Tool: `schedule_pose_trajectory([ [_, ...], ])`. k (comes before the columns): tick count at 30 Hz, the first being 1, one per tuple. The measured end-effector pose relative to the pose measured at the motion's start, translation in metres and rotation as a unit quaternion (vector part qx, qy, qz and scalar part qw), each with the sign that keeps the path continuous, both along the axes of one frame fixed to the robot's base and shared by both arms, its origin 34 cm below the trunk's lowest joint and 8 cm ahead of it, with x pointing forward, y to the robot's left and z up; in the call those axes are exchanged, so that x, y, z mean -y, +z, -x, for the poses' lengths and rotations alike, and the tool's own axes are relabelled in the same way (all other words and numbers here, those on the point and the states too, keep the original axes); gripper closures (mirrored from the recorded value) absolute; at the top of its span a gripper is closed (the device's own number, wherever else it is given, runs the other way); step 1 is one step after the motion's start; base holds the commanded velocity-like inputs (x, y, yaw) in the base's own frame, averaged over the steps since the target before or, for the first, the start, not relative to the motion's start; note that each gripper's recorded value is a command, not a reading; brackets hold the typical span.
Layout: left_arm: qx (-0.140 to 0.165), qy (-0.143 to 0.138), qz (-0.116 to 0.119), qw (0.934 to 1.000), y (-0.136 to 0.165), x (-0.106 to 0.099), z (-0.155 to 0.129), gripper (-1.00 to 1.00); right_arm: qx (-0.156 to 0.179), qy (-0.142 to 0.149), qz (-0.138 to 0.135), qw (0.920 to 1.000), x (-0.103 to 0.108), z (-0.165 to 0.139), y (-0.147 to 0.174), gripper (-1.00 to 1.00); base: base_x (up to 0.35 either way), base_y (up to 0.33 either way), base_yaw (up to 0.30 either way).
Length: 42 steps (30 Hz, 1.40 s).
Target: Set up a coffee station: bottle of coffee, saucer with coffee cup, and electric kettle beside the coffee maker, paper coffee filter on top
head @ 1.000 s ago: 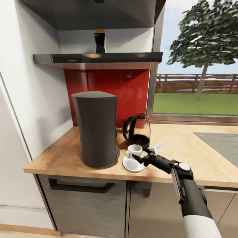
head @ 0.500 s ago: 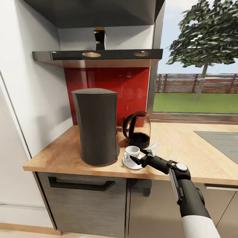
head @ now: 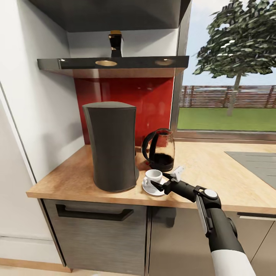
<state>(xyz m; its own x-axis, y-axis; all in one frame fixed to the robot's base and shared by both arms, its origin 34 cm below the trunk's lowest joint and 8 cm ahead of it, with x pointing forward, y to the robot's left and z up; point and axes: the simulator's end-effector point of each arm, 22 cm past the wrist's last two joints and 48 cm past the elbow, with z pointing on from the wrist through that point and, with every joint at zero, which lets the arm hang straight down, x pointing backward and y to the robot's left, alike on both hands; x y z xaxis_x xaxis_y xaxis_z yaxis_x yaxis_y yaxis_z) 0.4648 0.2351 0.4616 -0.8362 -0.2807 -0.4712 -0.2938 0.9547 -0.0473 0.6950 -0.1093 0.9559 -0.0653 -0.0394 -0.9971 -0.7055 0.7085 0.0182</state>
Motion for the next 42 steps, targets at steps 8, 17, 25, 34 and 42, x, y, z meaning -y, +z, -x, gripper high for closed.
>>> schedule_pose_trajectory([
  [8, 0.0, 0.0, 0.0, 1.0, -0.0019, -0.0001, 0.0002, -1.0, 0.0, -0.002, 0.0, 1.0, 0.0023, -0.0004, -0.0029, 1.0, 0.0, 0.0, 0.0],
  [17, 0.0, 0.0, 0.0, 1.0, -0.0019, 0.0001, 0.0003, -1.0, 0.0, -0.002, 0.0, 1.0, 0.0027, -0.0006, -0.0027, 1.0, 0.0, 0.0, 0.0],
  [25, 0.0, 0.0, 0.0, 1.0, -0.0019, 0.0001, 0.0003, -1.0, -0.004, 0.002, -0.003, 1.0, 0.0015, 0.0008, -0.0032, -1.0, 0.0, 0.0, 0.0],
  [34, 0.0, 0.0, 0.0, 1.0, -0.0019, 0.0002, 0.0002, -1.0, -0.005, 0.002, -0.004, 1.0, 0.0015, 0.0007, -0.0037, -1.0, 0.0, 0.0, 0.0],
  [42, 0.0, 0.0, 0.001, 1.0, -0.0019, 0.0003, 0.0003, -1.0, -0.005, 0.002, -0.004, 1.0, 0.0013, 0.0009, -0.0035, -1.0, 0.0, 0.0, 0.0],
])
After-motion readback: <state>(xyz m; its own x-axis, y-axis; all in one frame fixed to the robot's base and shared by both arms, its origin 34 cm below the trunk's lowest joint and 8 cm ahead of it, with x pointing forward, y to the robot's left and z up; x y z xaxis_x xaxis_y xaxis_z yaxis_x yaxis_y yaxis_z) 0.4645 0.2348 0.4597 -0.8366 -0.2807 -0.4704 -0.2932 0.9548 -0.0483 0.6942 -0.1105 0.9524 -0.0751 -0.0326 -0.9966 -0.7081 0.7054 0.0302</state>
